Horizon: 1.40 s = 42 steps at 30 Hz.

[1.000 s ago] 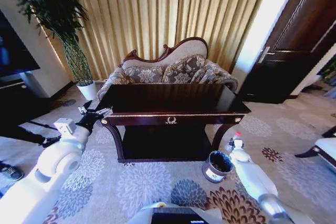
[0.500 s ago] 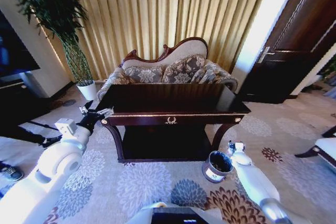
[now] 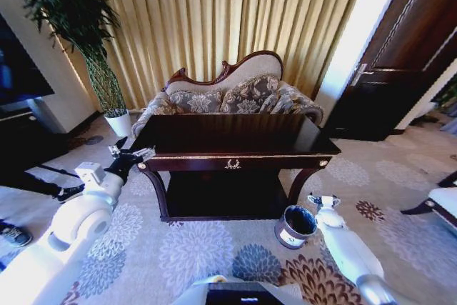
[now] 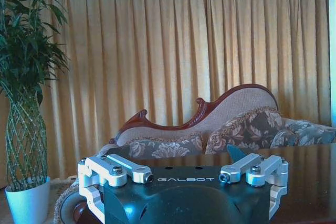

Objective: Move to the front of the table and place the trash on the table into the trash bin.

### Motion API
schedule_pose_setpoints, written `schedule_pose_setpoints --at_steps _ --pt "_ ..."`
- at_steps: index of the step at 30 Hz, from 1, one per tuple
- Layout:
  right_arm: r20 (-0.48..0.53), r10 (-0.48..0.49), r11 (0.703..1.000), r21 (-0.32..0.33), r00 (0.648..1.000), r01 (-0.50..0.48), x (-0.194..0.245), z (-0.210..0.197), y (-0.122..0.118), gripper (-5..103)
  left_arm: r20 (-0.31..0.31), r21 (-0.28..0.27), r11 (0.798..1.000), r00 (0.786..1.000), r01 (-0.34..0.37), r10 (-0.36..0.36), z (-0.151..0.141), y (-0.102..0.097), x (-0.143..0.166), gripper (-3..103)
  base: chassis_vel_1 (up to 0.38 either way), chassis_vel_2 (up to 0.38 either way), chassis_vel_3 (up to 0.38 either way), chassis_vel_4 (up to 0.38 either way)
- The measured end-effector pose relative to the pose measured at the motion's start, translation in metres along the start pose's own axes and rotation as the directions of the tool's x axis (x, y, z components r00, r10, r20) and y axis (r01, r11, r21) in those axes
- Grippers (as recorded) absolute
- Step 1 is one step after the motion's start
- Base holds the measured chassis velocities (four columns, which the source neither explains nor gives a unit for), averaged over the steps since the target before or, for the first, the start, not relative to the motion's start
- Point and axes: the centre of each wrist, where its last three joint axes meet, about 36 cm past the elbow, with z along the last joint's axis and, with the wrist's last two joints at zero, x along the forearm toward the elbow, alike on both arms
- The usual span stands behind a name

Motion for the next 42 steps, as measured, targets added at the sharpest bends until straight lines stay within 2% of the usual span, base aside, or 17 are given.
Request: schedule_pose_setpoints --at_steps 9,12,15,19,22,24,27,28,31,32,33,36,42 --pt "0.001 -0.002 1.000 -0.005 1.000 0.002 0.004 0.002 -0.005 100 0.002 0.001 1.000 1.000 0.002 -0.002 0.000 0.001 -0.001 100 0.000 0.000 0.000 0.000" --pt "0.004 -0.024 0.999 -0.027 1.000 0.024 0.016 0.001 -0.005 100 0.004 0.000 1.000 1.000 0.007 -0.007 -0.001 0.002 -0.001 100 0.000 0.000 0.000 0.000" --pt "0.041 -0.089 0.994 -0.054 0.995 0.091 0.049 -0.012 -0.003 100 0.004 0.001 1.000 1.000 0.011 -0.011 -0.001 0.003 -0.001 100 0.000 0.000 0.000 0.000" --pt "0.094 -0.124 0.989 -0.072 0.988 0.131 0.073 -0.023 -0.003 100 0.005 0.004 1.000 1.000 0.012 -0.012 -0.001 0.003 -0.001 100 0.000 0.000 0.000 0.000" --pt "0.213 -0.177 0.972 -0.116 0.961 0.205 0.113 -0.060 -0.002 100 0.003 0.005 1.000 1.000 0.013 -0.013 0.000 0.003 -0.002 100 0.000 0.000 0.000 0.000" --pt "0.239 -0.190 0.967 -0.124 0.952 0.224 0.124 -0.070 -0.002 100 0.002 0.005 1.000 1.000 0.014 -0.014 0.000 0.004 -0.002 100 0.000 0.000 0.000 0.000" --pt "0.344 -0.251 0.940 -0.137 0.905 0.313 0.177 -0.113 -0.003 100 0.000 0.009 1.000 1.000 0.019 -0.019 0.001 0.005 -0.003 100 0.000 0.000 0.000 0.000" --pt "0.344 -0.251 0.940 -0.137 0.905 0.313 0.177 -0.113 -0.003 100 0.000 0.009 1.000 1.000 0.019 -0.019 0.001 0.005 -0.003 100 0.000 0.000 0.000 0.000" --pt "0.445 -0.321 0.910 -0.101 0.836 0.403 0.234 -0.148 0.005 100 -0.004 0.022 1.000 1.000 0.015 -0.015 0.004 0.002 -0.002 100 0.000 0.000 0.000 0.000" --pt "0.465 -0.333 0.905 -0.087 0.820 0.417 0.246 -0.154 0.008 100 -0.005 0.024 1.000 1.000 0.013 -0.012 0.004 0.001 -0.002 100 0.000 0.000 0.000 0.000" --pt "0.465 -0.333 0.905 -0.087 0.820 0.417 0.246 -0.154 0.008 100 -0.005 0.024 1.000 1.000 0.013 -0.012 0.004 0.001 -0.002 100 0.000 0.000 0.000 0.000" --pt "0.524 -0.357 0.890 -0.061 0.773 0.452 0.291 -0.175 0.014 100 -0.001 0.027 1.000 1.000 0.007 -0.007 0.004 -0.001 -0.001 100 0.000 0.000 0.000 0.000" --pt "0.554 -0.376 0.876 -0.049 0.743 0.480 0.324 -0.184 0.015 100 0.008 0.029 0.999 1.000 0.012 -0.012 0.002 0.000 -0.001 100 0.000 0.000 0.000 0.000"
